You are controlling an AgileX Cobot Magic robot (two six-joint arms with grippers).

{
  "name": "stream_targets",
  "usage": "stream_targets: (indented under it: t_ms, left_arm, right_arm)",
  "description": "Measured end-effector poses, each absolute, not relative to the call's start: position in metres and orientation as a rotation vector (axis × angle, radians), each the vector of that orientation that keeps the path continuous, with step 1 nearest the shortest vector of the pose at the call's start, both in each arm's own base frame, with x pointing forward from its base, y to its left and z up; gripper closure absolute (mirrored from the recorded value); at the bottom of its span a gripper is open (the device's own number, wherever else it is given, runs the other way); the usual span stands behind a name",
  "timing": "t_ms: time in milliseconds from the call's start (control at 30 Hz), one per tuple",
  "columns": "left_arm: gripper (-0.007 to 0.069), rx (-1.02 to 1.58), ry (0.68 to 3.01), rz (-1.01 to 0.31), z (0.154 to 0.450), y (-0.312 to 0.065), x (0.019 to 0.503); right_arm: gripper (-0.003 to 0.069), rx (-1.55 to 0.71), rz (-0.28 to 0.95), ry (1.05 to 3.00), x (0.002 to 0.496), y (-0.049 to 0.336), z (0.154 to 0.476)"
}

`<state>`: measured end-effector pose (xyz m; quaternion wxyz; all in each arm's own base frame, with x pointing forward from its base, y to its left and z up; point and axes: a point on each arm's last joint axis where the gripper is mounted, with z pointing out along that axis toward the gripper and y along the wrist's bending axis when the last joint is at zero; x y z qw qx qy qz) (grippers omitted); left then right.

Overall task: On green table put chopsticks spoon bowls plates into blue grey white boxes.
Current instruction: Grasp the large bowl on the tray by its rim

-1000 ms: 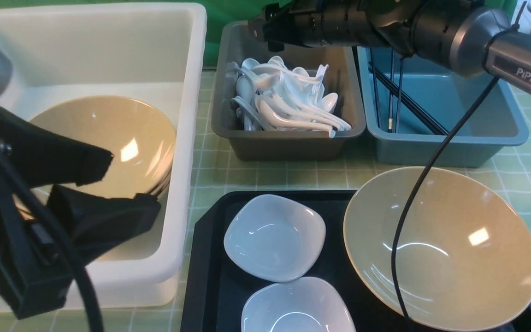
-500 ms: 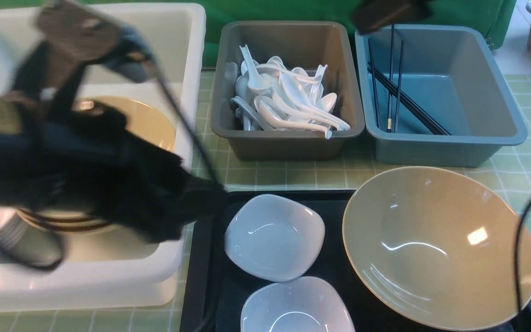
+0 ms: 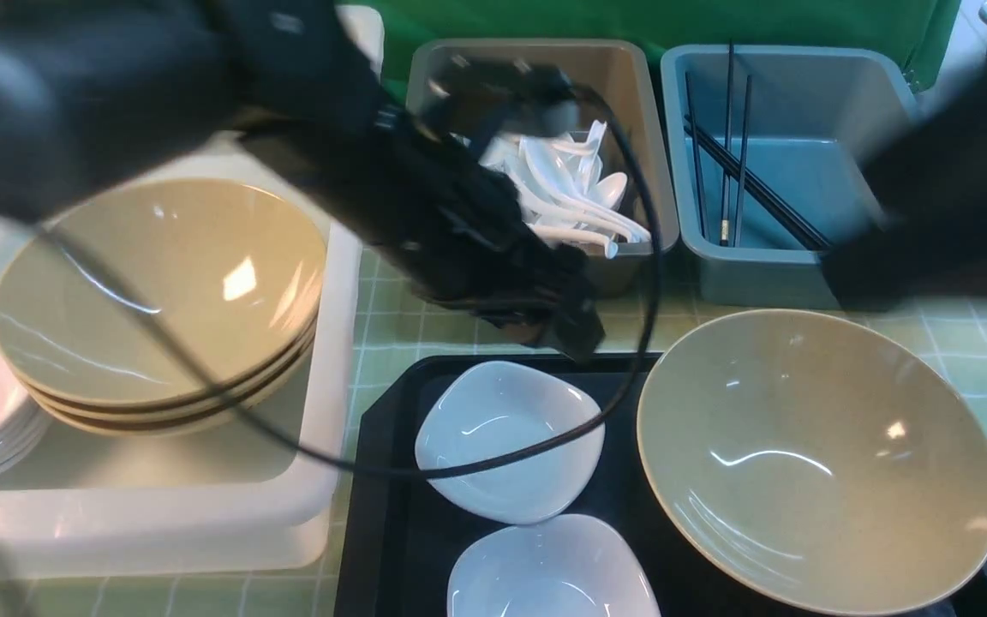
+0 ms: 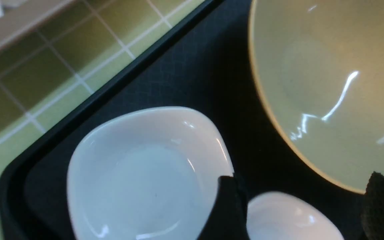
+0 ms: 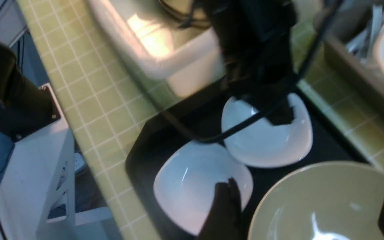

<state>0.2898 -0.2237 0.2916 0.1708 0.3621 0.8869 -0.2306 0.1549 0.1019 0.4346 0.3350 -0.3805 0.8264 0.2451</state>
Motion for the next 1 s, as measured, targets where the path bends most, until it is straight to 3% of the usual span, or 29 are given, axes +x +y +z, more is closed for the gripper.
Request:
stream_targets:
  t_ms: [133,267,333,400,433,467,500,567,667,800,867,1000]
  left_arm:
    - [0.0102,1.075,2.548,-0.698,0.267,-0.245,0.307]
    - [0.0041,1.149,2.54,-0.716,0.252,-0.269,0.312]
    - [0.0024,1.195,2.534,-0.725,0.241,-0.281,0.315]
    - [0.0012,1.241,2.528,-0.747,0.227,-0.292,0.318]
    - [0.0013,1.244,2.526,-0.754,0.226,-0.293,0.318]
    - [0.0016,1.253,2.534,-0.776,0.215,-0.298,0.322]
    - [0.0018,1.254,2.537,-0.783,0.213,-0.3,0.322]
    - [0.006,1.237,2.566,-0.822,0.197,-0.305,0.327]
    - [0.0174,1.247,2.564,-0.865,0.185,-0.31,0.329]
    - [0.0496,1.272,2.519,-0.897,0.184,-0.312,0.33]
    - [0.0584,1.258,2.515,-0.919,0.186,-0.312,0.332]
    - [0.0609,1.277,2.505,-0.994,0.197,-0.309,0.334]
  right_arm:
    - [0.0088,-0.96,0.622,2.125,0.115,0.087,0.416]
    - [0.0181,-0.954,0.613,2.086,0.087,0.077,0.408]
    - [0.0291,-0.947,0.611,2.071,0.079,0.074,0.407]
    - [0.0446,-0.935,0.616,2.07,0.075,0.073,0.407]
    - [0.0461,-0.933,0.617,2.071,0.075,0.073,0.407]
    - [0.0566,-0.93,0.618,2.072,0.075,0.073,0.407]
    - [0.0573,-0.929,0.619,2.073,0.075,0.073,0.407]
    - [0.0621,-0.929,0.615,2.074,0.075,0.073,0.407]
    - [0.0633,-0.931,0.595,2.078,0.076,0.072,0.407]
    - [0.0635,-0.935,0.569,2.087,0.077,0.071,0.406]
    - [0.0635,-0.934,0.568,2.088,0.077,0.07,0.406]
    - [0.0635,-0.934,0.564,2.088,0.077,0.07,0.406]
